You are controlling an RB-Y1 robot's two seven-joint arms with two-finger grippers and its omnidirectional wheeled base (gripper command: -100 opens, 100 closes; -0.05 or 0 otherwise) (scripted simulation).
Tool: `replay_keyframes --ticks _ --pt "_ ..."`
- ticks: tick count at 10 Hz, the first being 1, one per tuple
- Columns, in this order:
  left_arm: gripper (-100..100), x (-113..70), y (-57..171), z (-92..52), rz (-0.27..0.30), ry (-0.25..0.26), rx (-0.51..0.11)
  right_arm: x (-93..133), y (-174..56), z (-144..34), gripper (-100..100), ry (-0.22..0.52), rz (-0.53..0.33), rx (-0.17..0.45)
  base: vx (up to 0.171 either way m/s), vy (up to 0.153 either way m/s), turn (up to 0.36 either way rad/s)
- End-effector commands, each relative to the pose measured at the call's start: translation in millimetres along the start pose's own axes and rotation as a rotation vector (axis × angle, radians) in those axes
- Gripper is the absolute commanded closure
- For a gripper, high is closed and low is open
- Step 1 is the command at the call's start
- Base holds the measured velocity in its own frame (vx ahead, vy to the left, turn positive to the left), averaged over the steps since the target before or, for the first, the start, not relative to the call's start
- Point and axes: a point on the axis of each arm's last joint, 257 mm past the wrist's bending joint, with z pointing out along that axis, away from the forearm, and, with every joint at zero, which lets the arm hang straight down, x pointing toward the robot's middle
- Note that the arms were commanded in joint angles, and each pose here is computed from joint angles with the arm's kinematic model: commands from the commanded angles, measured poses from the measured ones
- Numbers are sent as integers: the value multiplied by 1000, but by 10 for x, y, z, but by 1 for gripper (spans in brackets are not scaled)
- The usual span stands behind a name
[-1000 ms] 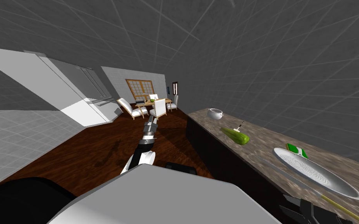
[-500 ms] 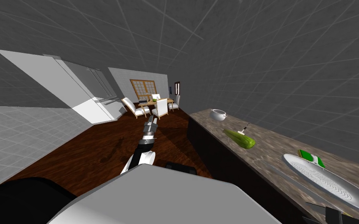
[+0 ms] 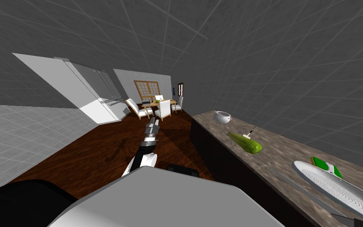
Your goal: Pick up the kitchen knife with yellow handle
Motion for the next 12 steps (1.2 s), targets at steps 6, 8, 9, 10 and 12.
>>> replay_keyframes --ticks 6,8,9,10,12 --pt "0 0 0 0 0 0 0 602 -145 -237 -100 184 -42 34 40 -101 161" --pt "0 -1 0 -1 0 0 0 590 -157 -241 -100 180 -42 33 38 -93 12" --pt "0 -1 0 0 0 0 0 592 -158 -240 0 181 -42 34 4 -11 4" --pt "0 0 0 0 0 0 0 675 -114 -123 -100 183 -34 37 12 -11 60" --pt "0 0 0 0 0 0 0 685 -94 -114 -100 182 -34 35 10 -7 32"
